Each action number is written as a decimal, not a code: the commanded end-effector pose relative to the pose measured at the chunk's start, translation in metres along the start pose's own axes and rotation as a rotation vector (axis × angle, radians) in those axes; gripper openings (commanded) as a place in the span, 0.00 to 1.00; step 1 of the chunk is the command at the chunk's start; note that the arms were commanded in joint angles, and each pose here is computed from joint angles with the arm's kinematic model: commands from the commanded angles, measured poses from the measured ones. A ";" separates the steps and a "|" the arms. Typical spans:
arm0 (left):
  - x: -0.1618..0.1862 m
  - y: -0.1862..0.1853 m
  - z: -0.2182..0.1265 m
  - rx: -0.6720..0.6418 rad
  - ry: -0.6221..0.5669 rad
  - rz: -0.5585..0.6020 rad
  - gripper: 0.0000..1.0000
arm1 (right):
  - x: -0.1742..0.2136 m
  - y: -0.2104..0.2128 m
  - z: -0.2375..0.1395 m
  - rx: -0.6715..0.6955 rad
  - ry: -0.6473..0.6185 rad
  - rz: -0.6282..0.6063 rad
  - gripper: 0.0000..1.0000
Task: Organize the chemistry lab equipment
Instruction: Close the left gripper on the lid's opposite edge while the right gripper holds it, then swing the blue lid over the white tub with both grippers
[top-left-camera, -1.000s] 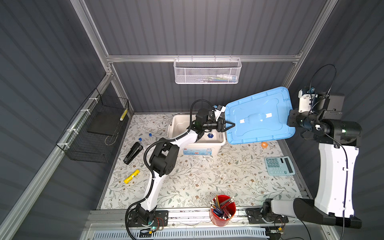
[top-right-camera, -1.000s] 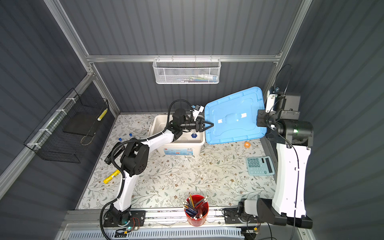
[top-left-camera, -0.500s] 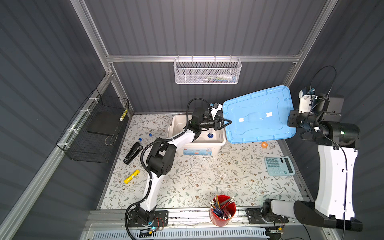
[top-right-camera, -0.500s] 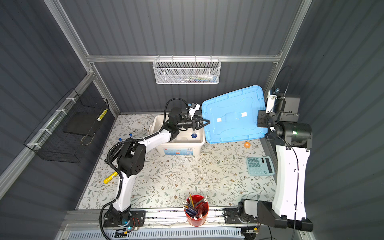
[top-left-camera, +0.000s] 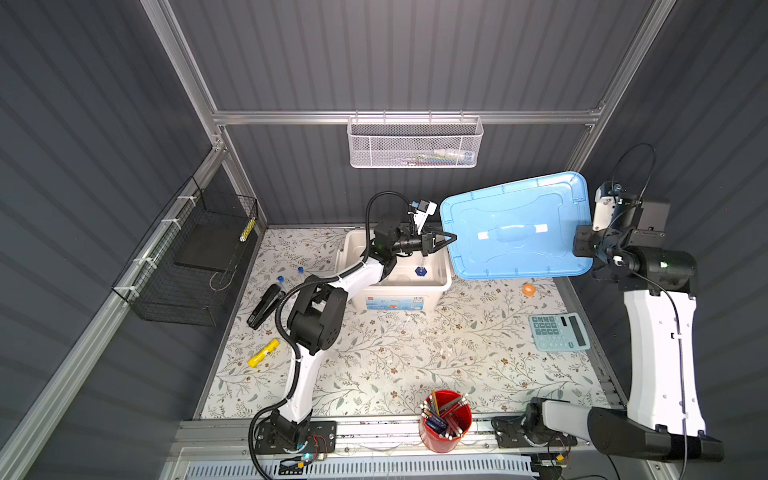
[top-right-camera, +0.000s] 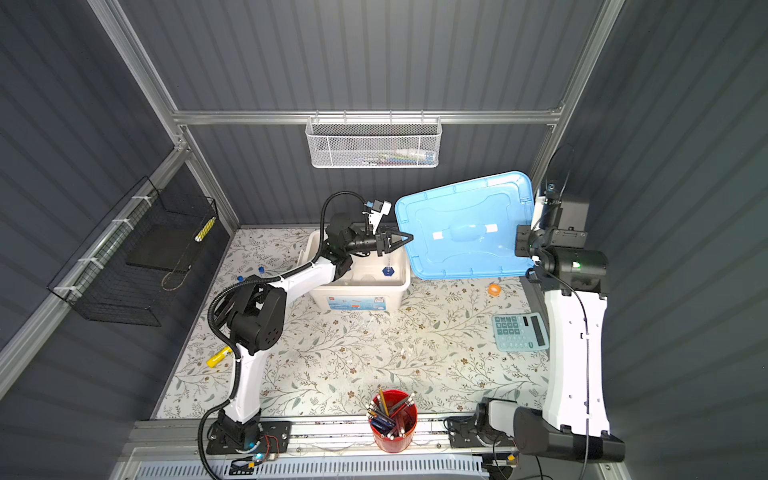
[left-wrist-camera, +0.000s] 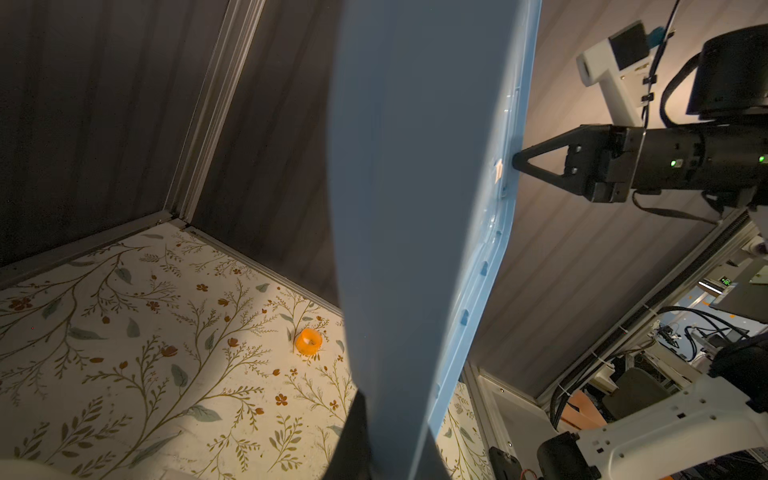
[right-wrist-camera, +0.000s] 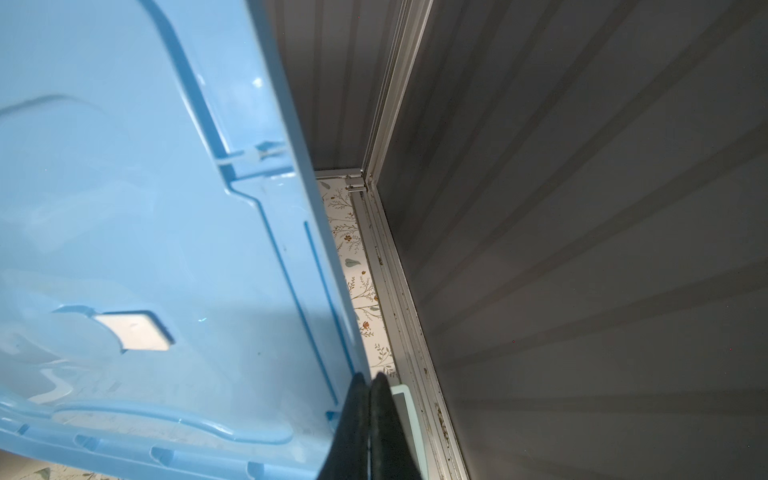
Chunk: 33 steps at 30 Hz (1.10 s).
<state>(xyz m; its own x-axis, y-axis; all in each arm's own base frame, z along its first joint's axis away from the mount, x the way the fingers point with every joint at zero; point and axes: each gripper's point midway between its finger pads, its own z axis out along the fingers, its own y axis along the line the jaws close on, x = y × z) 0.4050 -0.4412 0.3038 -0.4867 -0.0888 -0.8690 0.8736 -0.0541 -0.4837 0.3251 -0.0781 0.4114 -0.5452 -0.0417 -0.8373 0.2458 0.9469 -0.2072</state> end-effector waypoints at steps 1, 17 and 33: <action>-0.030 -0.060 0.009 0.124 -0.047 0.118 0.03 | -0.003 0.022 -0.001 -0.107 -0.025 0.009 0.00; -0.059 -0.073 0.001 0.036 -0.091 0.216 0.00 | -0.015 0.007 -0.020 -0.057 -0.092 0.044 0.36; -0.123 -0.053 -0.050 -0.522 -0.123 0.549 0.00 | -0.036 0.013 -0.092 -0.199 -0.261 0.177 0.66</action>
<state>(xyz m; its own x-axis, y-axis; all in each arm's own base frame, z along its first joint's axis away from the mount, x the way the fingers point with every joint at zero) 0.4149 -0.4011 0.3988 -0.1100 -0.1116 -0.9876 0.9176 0.3705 -0.1441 0.2808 -0.0453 0.4811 -0.2978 0.0293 -0.9542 0.1824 0.9829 -0.0267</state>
